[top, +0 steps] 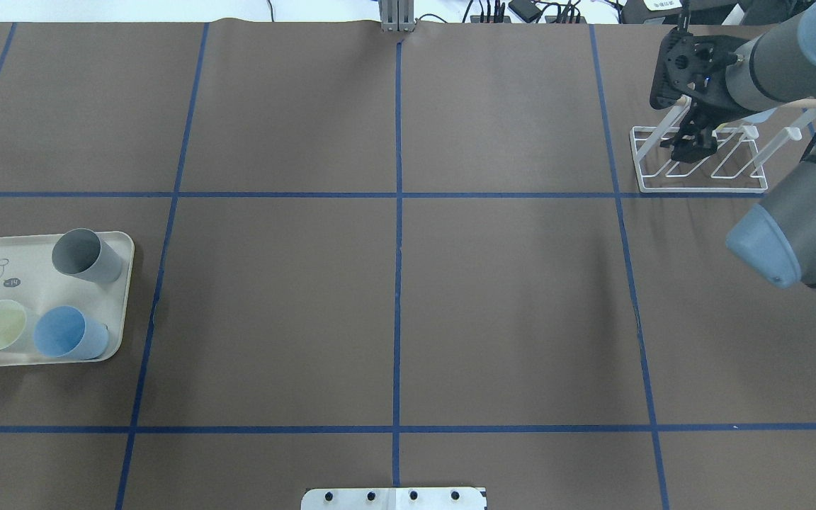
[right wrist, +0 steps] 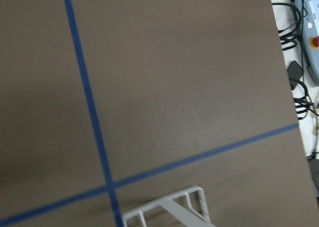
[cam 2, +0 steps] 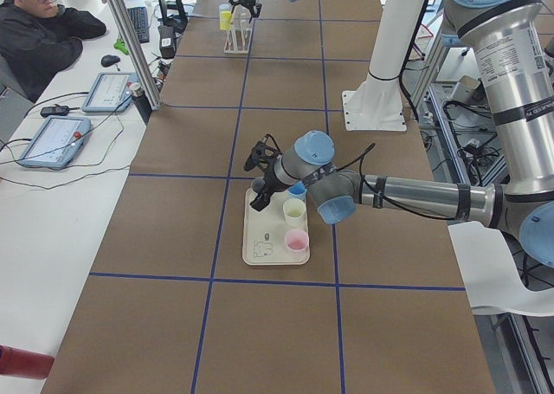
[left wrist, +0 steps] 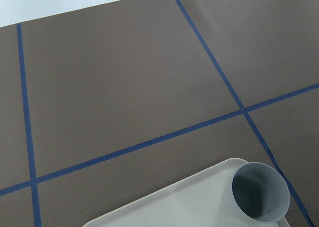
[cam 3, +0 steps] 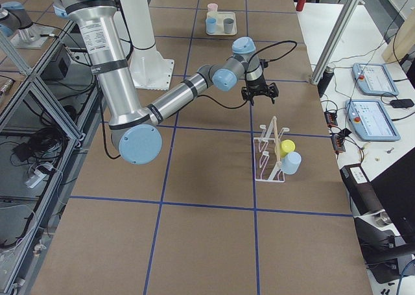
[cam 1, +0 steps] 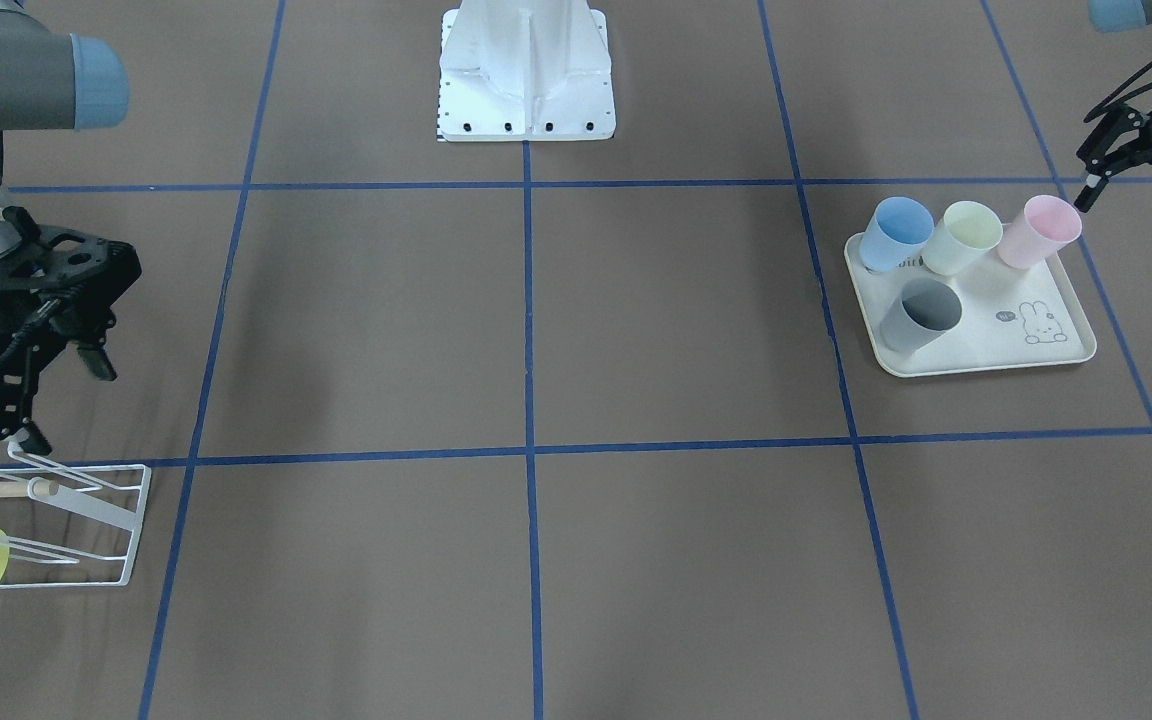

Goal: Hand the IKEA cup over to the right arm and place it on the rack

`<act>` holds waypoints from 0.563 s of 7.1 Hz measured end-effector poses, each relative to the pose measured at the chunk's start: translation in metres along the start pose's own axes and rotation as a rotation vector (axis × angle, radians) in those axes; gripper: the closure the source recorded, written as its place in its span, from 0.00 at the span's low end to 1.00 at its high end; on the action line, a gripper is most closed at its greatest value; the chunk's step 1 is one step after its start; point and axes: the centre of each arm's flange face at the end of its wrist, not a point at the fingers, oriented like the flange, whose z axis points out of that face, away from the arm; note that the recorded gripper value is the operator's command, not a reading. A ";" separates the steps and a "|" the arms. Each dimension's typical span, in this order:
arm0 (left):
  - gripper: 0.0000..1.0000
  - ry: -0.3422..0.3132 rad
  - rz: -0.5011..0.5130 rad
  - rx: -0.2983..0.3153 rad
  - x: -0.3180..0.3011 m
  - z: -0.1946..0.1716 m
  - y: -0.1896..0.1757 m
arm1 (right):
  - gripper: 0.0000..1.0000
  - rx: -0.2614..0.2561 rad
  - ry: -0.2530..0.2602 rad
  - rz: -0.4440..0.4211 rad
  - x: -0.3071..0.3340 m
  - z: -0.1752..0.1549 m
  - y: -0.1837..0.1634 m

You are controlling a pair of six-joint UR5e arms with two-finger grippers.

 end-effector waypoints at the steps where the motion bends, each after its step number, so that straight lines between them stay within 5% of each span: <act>1: 0.00 0.011 -0.033 -0.007 0.008 0.009 -0.002 | 0.01 0.046 -0.057 0.099 -0.027 -0.005 -0.022; 4: 0.00 0.003 -0.147 -0.023 0.046 0.071 -0.004 | 0.01 0.123 -0.165 0.285 -0.090 -0.015 -0.092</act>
